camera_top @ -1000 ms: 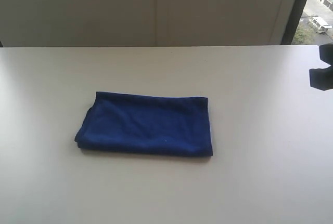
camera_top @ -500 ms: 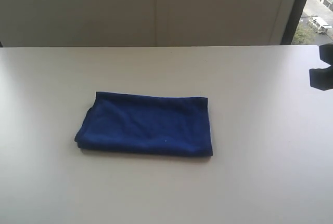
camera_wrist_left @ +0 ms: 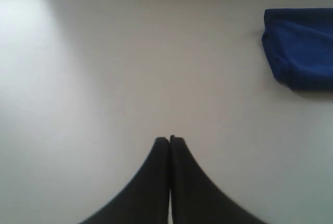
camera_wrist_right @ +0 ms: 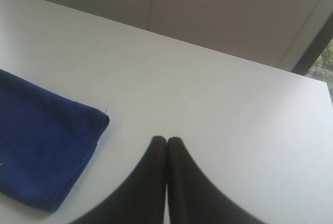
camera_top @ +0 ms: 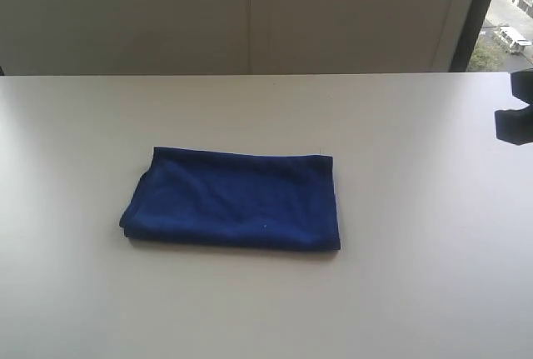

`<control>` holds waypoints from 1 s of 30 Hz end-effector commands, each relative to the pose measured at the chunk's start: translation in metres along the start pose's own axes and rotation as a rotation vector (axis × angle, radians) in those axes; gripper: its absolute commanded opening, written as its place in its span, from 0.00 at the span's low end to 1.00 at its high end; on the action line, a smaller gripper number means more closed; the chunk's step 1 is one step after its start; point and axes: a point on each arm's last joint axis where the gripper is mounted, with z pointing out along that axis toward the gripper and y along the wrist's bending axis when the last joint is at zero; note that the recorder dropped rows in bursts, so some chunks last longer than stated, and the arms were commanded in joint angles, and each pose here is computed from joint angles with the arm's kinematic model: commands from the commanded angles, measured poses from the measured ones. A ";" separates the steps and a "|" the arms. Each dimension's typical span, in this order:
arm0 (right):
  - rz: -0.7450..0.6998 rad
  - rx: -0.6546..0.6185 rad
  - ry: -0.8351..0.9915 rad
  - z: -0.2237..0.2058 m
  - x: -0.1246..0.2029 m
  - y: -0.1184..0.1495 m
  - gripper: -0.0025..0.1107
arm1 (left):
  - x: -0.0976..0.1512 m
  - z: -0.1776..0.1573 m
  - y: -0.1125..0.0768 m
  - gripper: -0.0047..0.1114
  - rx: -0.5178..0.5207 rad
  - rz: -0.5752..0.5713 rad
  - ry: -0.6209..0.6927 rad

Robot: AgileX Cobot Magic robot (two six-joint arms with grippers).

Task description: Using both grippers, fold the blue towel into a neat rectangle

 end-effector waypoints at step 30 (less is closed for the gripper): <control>0.008 0.002 -0.013 -0.001 0.000 0.000 0.02 | 0.001 0.000 -0.003 0.04 0.032 0.053 -0.004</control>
